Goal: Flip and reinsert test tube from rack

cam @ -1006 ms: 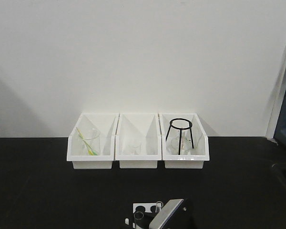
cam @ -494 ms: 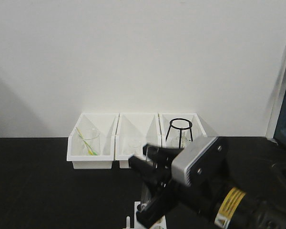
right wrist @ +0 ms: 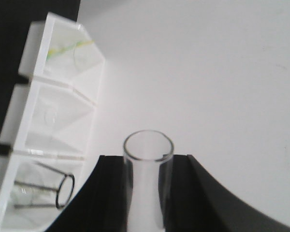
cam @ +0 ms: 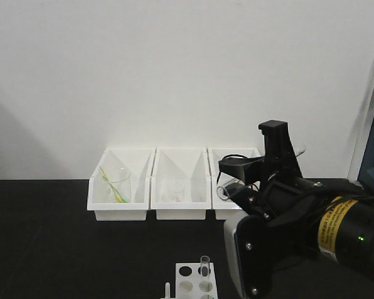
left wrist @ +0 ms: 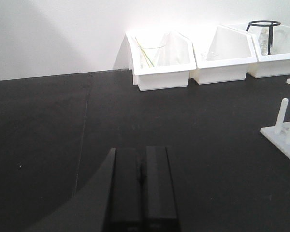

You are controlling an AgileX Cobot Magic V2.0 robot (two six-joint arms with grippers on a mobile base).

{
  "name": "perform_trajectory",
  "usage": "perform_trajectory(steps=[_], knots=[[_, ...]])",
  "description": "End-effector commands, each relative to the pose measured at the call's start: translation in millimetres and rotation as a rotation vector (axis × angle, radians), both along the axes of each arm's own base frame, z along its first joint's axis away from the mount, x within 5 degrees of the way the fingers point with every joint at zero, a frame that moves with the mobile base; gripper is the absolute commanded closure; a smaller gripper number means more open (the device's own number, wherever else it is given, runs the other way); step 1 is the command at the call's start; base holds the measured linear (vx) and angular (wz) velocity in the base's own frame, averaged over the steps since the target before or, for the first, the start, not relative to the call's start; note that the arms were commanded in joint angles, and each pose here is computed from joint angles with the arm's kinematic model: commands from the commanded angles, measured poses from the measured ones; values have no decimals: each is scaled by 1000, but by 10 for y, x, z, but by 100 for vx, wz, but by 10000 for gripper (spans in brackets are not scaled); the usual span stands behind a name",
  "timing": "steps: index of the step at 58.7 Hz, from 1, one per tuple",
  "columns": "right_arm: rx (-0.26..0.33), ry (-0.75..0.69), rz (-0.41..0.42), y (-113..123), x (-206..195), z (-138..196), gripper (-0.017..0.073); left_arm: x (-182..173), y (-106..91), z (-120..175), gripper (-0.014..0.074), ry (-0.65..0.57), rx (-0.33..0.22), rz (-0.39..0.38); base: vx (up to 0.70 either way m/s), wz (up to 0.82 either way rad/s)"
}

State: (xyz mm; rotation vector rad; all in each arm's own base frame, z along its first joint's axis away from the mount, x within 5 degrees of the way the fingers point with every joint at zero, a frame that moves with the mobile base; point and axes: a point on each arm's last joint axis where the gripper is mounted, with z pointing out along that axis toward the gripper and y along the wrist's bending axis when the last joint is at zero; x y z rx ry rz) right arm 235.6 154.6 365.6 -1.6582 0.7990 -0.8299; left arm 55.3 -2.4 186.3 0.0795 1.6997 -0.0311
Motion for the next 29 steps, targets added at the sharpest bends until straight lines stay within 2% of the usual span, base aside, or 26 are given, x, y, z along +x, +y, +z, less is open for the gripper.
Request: perform_trajectory(steps=[1,3,6,7,10,11,12,13,14,15,18,21,23,26,29], knots=[[-8,-79,3,-39,-47,198,570,-1,-13,87,599,-86,-21,-13,0,0],[60,-39,-7,-36,-48,200,570,-1,-13,87,599,-86,-21,-13,0,0],[243,59,-14,-16,-58,226,570,-1,-13,87,599,-86,-21,-13,0,0],[351,118,-22,-8,-62,245,570,-1,-13,87,599,-86,-21,-13,0,0],[623,261,-23,19,-77,313,570,-1,-13,87,599,-86,-21,-13,0,0],[767,342,-28,27,-82,345,570,-1,-13,87,599,-86,-21,-13,0,0],[860,397,-30,32,-85,363,570,-1,-13,87,599,-86,-21,-13,0,0],[992,474,-35,35,-87,391,570,-1,-13,87,599,-86,-21,-13,0,0],[1071,522,-38,35,-88,403,570,-1,-13,87,599,-86,-21,-13,0,0],[1177,587,-42,32,-85,415,570,-1,-13,87,599,-86,-21,-13,0,0],[1360,693,-40,17,-72,437,570,-1,-13,87,599,-86,-21,-13,0,0],[1461,753,-24,21,-53,441,570,-1,-13,87,599,-86,-21,-13,0,0],[1498,775,-3,27,-46,435,570,-1,-13,87,599,-86,-21,-13,0,0],[1516,798,29,50,-52,392,570,-1,-13,87,599,-86,-21,-13,0,0],[1510,811,74,76,-71,297,570,-1,-13,87,599,-86,-21,-13,0,0]])
